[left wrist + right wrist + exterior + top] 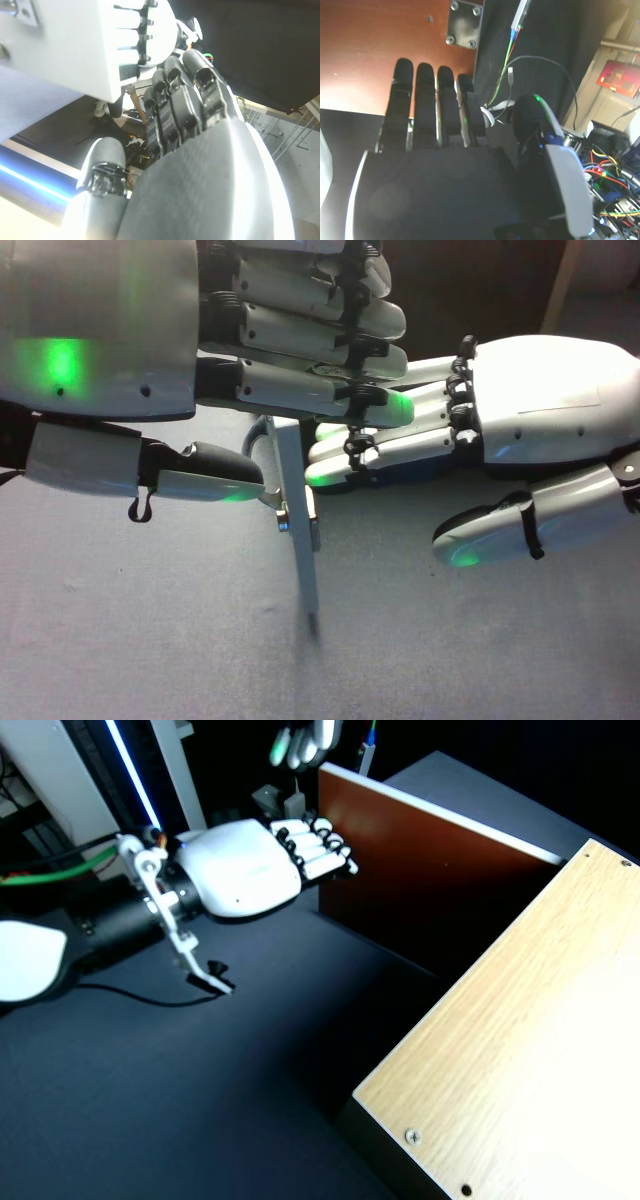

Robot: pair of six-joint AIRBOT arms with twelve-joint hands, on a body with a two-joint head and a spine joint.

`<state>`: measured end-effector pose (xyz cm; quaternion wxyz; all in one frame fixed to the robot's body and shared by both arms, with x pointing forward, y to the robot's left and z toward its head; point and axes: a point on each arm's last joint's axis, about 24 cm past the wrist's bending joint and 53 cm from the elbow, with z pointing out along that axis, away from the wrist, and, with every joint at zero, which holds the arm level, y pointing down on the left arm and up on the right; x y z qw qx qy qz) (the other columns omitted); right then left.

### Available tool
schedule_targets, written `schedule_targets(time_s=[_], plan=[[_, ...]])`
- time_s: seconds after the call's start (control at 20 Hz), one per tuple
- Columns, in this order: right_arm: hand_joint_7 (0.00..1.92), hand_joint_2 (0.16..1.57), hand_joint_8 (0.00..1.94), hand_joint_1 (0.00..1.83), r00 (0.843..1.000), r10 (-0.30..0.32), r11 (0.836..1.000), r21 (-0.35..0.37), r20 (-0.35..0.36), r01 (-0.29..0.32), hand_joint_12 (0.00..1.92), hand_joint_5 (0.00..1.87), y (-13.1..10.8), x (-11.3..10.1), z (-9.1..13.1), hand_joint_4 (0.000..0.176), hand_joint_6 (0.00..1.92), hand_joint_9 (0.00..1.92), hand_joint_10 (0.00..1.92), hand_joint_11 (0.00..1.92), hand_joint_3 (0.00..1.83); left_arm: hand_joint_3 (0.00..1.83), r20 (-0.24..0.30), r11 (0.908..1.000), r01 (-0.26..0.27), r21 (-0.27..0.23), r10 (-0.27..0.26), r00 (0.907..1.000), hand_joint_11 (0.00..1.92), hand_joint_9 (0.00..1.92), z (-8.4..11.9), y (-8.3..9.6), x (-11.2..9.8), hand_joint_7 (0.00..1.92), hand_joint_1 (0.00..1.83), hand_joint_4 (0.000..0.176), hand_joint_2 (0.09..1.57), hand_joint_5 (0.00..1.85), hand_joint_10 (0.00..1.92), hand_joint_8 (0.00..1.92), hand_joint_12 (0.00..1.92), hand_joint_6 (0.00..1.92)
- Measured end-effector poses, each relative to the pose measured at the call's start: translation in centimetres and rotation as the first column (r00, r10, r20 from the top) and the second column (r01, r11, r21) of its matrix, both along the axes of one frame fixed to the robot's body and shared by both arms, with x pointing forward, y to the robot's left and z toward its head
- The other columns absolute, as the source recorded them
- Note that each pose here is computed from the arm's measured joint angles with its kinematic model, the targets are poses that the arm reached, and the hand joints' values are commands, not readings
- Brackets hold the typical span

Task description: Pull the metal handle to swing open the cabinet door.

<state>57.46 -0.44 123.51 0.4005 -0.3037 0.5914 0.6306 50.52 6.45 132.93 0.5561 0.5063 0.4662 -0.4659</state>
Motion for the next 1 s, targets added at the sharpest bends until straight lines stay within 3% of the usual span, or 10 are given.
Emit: schedule_targets(time_s=[0.25,1.0], plan=[[0.22,1.51,0.00,0.00,1.000,0.019,1.000,0.007,-0.002,-0.019,0.67,0.19,1.2,-0.1,-0.3,0.000,0.01,0.22,0.01,0.00,0.00,0.01,0.000,1.0000,0.000,0.000,0.000,1.0000,0.00,0.38,0.0,0.0,0.0,0.41,0.08,0.000,1.57,0.35,0.00,0.00,0.89,0.00],[0.22,1.51,0.00,0.00,0.999,0.004,1.000,0.014,-0.035,-0.003,0.66,0.20,3.8,1.5,-1.5,0.000,0.01,0.21,0.00,0.00,0.00,0.01,0.000,1.0000,0.000,0.000,0.000,1.0000,0.00,0.38,0.0,0.0,0.0,0.41,0.11,0.000,1.56,0.36,0.00,0.00,0.90,0.00]])
